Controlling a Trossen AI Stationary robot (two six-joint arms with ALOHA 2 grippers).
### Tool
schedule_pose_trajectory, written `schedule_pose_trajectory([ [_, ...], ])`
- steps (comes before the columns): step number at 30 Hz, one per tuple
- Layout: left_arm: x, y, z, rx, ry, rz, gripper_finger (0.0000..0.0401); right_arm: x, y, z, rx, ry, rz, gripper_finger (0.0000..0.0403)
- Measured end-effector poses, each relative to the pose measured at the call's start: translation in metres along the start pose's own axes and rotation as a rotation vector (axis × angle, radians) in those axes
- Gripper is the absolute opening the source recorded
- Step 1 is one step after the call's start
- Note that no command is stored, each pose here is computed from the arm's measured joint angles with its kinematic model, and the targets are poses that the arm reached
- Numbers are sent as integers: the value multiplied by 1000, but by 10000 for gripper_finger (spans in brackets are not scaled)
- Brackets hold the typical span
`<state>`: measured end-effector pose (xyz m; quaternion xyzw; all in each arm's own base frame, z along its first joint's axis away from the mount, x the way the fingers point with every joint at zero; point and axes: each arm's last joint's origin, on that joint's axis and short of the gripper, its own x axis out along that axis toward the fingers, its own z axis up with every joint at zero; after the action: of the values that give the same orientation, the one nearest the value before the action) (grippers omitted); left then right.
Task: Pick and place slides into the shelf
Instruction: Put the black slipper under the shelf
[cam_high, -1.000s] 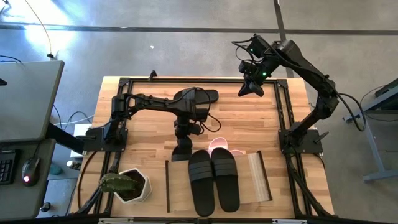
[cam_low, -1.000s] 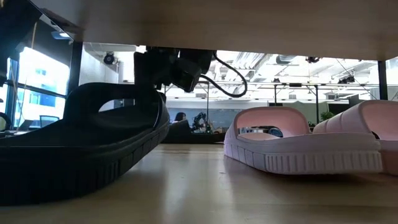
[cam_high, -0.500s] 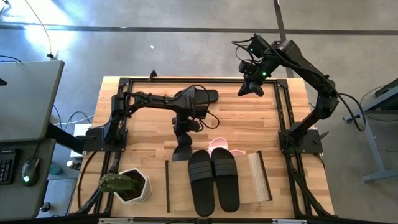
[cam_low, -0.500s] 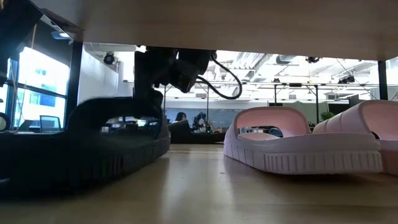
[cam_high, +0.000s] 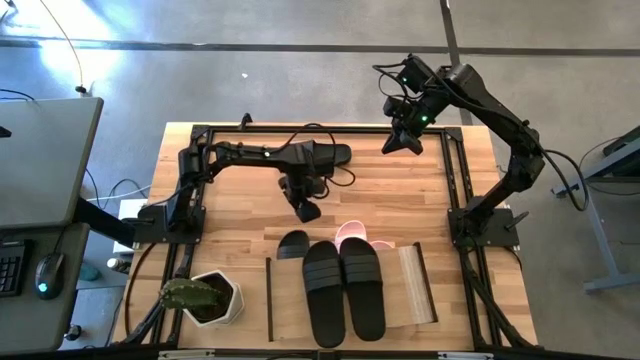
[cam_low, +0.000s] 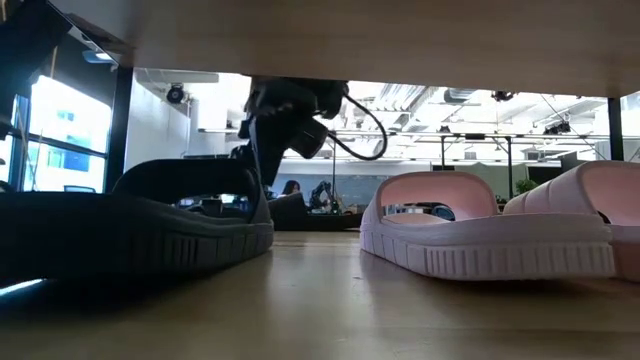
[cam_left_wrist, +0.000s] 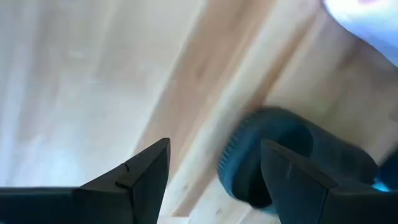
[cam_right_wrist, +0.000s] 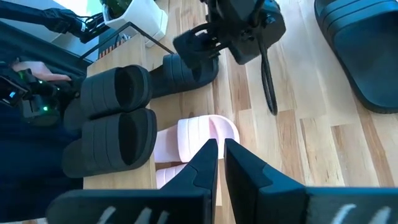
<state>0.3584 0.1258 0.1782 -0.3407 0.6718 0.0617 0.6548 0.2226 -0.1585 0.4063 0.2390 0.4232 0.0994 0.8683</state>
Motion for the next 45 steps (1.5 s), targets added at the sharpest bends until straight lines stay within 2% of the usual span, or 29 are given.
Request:
schedule_pose_trajectory([
  [5,5,4,-1,-110,-31,163,228,0,0,0,7,-1,-1,21],
  [8,13,10,-4,-166,-36,202,204,0,0,0,17,-4,-2,21],
  [14,32,14,-9,-244,-46,223,99,0,-1,1,12,-10,-5,21],
  [17,37,10,-12,-272,-74,324,35,0,-1,2,9,-13,-7,21],
  [19,39,4,-13,-285,-106,374,10,0,-1,2,5,-17,-10,21],
  [24,48,-17,-12,-267,-177,350,29,0,-2,4,-4,-32,-16,21],
  [28,54,-33,-13,-261,-217,323,16,0,-2,4,-6,-35,-17,21],
  [31,58,-41,-17,-270,-209,307,4,0,-2,4,-6,-35,-17,21],
  [40,65,-56,-27,-323,-175,288,3,0,-2,4,-6,-35,-17,21],
  [45,68,-61,-35,-349,-127,320,1,0,-2,4,-6,-32,-16,21],
])
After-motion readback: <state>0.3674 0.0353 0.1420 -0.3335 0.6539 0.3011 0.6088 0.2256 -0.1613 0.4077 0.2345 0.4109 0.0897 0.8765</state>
